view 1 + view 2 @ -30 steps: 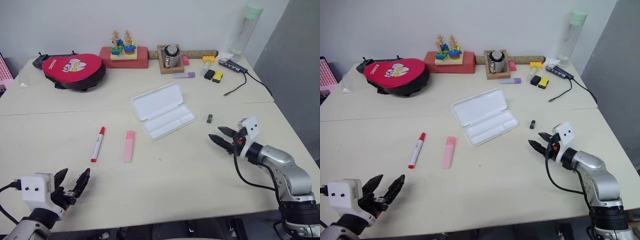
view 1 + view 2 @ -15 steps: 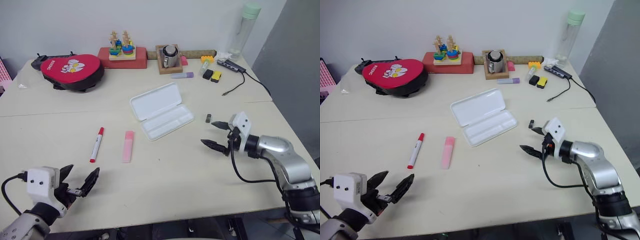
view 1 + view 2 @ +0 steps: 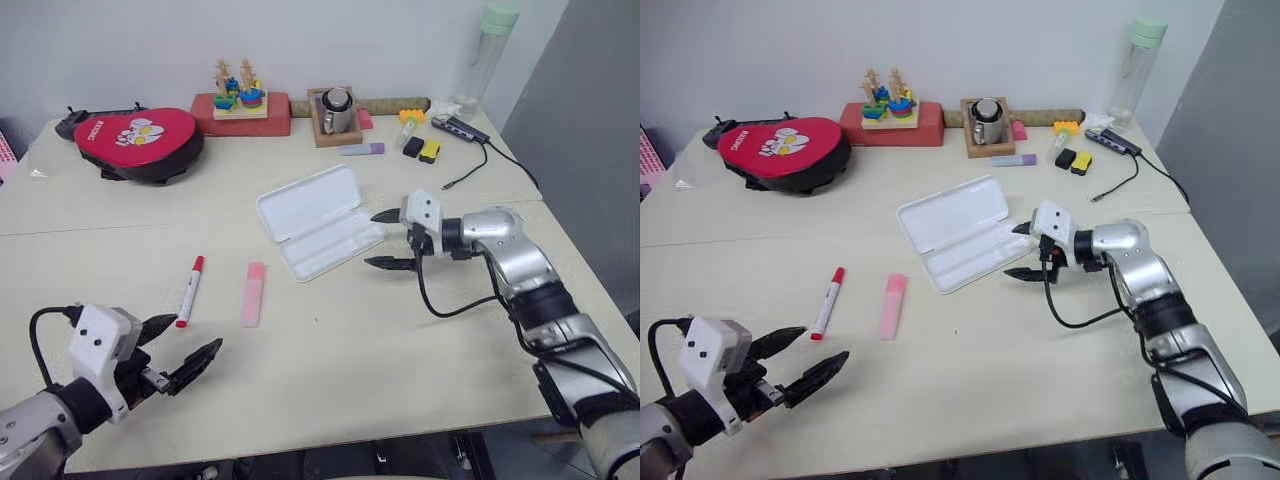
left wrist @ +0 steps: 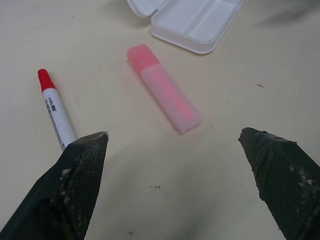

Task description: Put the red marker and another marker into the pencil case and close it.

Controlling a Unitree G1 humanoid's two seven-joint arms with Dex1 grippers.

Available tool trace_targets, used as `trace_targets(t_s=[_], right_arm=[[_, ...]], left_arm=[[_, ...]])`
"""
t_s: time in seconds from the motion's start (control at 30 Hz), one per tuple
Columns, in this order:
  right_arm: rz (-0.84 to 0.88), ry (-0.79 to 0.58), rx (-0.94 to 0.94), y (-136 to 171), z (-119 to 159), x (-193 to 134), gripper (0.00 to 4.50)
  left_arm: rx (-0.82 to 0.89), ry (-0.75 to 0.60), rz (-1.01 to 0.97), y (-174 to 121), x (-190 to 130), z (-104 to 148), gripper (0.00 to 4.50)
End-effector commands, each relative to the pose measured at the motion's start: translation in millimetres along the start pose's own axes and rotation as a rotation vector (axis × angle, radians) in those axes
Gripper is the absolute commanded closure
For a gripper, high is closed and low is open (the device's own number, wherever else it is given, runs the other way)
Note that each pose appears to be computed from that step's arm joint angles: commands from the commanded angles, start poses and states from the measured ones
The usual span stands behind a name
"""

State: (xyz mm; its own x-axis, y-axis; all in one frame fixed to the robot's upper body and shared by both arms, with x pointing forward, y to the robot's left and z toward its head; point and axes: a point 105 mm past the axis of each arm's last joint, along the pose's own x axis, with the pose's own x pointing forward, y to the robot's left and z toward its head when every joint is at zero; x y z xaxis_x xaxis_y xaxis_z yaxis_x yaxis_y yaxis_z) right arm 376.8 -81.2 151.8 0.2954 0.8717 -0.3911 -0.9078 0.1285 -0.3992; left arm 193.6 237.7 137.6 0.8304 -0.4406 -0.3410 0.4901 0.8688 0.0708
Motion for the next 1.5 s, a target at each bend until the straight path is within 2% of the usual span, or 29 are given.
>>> trace_targets(t_s=[0.03, 0.43, 0.87, 1.0, 1.13, 1.5], right_arm=[[0.043, 0.031, -0.055, -7.0, -3.0, 4.5, 0.04], [0.126, 0.133, -0.041, -5.6, -22.3, 15.8, 0.04], [0.211, 0.257, -0.077, -3.1, -27.8, 22.7, 0.04], [0.253, 0.293, -0.092, 0.3, -30.0, 22.7, 0.79], [0.276, 0.304, -0.099, 2.3, -30.1, 23.1, 1.91], [0.290, 0.307, -0.114, 2.9, -28.6, 22.6, 4.36]], left_arm=[[0.027, -0.017, -0.008, 0.7, 5.3, 7.2, 0.00], [0.016, -0.011, 0.006, -3.1, 5.7, 2.5, 0.00], [0.003, -0.023, 0.021, -8.2, 9.2, -2.4, 0.00], [-0.003, -0.028, 0.025, -9.6, 10.8, -3.4, 0.00], [-0.006, -0.032, 0.029, -10.5, 11.7, -4.0, 0.00], [-0.007, -0.033, 0.031, -11.0, 14.2, -4.7, 0.00]])
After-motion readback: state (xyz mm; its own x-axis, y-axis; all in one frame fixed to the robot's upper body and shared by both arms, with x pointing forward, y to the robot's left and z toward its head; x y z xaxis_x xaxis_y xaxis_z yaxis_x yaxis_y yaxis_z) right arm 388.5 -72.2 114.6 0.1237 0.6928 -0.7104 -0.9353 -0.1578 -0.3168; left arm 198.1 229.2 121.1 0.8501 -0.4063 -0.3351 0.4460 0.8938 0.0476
